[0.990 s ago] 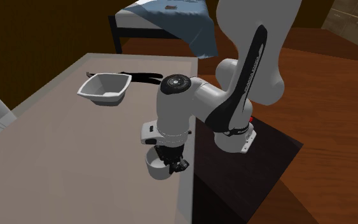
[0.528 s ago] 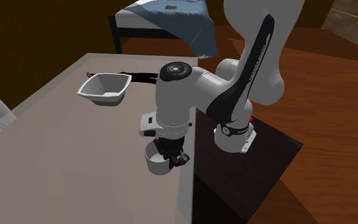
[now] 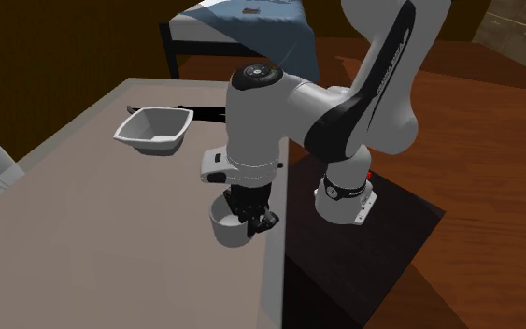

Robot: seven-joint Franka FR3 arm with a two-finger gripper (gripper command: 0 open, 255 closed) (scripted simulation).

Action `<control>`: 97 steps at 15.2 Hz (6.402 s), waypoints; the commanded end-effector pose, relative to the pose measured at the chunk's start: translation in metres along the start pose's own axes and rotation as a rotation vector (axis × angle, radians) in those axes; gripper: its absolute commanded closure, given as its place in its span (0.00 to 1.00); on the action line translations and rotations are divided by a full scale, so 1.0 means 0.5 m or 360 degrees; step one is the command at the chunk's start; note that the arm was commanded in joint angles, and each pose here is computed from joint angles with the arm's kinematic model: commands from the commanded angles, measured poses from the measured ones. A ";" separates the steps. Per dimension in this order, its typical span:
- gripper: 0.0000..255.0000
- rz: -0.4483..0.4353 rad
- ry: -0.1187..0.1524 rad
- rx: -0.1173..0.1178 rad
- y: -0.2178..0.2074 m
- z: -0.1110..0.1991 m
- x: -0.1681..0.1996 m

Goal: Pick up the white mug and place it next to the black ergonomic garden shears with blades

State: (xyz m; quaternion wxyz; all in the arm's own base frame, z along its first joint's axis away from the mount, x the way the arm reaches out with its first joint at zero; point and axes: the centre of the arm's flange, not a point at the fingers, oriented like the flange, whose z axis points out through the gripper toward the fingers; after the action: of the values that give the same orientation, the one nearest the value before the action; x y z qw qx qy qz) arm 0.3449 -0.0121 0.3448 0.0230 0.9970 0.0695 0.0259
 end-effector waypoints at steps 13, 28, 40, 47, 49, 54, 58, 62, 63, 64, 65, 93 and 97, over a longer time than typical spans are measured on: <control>1.00 0.0000 -0.0001 0.0000 0.006 -0.148 0.008; 1.00 0.0000 -0.0001 0.0000 0.247 -0.157 -0.272; 1.00 0.0000 -0.0001 0.0000 0.454 -0.159 -0.512; 1.00 0.0000 -0.0001 0.0000 0.574 -0.161 -0.652; 1.00 0.0000 -0.0001 0.0000 0.609 -0.161 -0.692; 1.00 0.0000 -0.0001 0.0000 0.695 -0.162 -0.792; 1.00 0.0000 -0.0001 0.0000 0.764 -0.163 -0.872; 1.00 0.0000 -0.0001 0.0000 0.833 -0.164 -0.952; 1.00 0.0000 -0.0001 0.0000 0.850 -0.164 -0.972; 1.00 0.0000 -0.0001 0.0000 0.867 -0.164 -0.992; 1.00 0.0000 -0.0001 0.0000 0.887 -0.164 -1.015; 1.00 0.0000 -0.0001 0.0000 0.873 0.117 -1.029; 1.00 0.0000 -0.0001 0.0000 0.873 0.117 -1.029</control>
State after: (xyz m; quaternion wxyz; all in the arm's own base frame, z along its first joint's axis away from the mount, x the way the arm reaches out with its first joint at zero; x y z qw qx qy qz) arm -0.1021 -0.5185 0.2837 0.0227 0.9971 0.0681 0.0247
